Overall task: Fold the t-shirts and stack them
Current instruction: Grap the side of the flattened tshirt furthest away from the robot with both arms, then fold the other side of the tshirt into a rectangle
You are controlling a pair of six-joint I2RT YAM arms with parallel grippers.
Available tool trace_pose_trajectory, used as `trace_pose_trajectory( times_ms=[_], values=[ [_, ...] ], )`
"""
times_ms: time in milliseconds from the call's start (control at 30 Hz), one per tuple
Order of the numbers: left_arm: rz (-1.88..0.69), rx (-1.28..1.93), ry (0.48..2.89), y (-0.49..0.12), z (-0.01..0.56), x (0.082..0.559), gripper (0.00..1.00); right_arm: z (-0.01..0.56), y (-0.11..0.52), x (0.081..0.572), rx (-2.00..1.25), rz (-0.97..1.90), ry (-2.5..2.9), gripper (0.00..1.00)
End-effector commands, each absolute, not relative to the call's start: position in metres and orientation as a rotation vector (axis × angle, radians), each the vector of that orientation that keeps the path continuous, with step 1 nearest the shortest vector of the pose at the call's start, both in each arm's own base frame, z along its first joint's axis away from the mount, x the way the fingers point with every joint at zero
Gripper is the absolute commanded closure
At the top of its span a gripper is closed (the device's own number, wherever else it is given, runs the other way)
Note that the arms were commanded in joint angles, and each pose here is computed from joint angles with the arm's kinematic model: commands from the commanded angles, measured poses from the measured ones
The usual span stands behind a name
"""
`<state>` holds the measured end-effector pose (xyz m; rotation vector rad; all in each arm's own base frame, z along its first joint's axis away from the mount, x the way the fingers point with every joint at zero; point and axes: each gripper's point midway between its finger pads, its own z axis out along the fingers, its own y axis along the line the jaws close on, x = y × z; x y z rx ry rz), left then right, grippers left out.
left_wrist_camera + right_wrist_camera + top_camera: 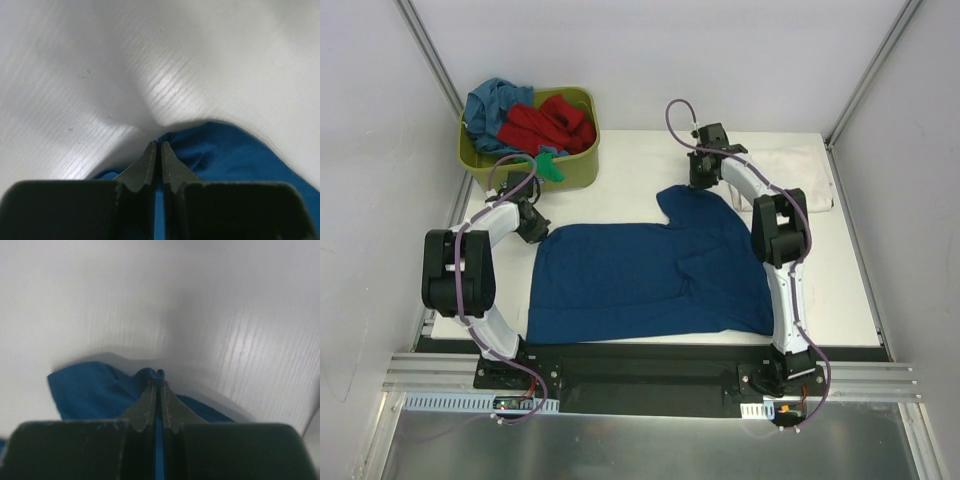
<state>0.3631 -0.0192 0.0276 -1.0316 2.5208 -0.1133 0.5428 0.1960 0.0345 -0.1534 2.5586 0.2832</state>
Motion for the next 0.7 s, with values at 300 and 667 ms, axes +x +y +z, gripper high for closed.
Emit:
trace_pose_trajectory(
  times_ms=[300,667],
  values=[
    [-0.255,-0.814,2.432,-0.042,0.062,0.333,1.00,0.152,0.214,0.419,-0.419,0.497,2.348,1.00],
    [-0.316,-0.745,2.351,-0.048,0.062,0.282,1.00,0.157,0.176,0.310,-0.369,0.396,2.366,0.99]
  ],
)
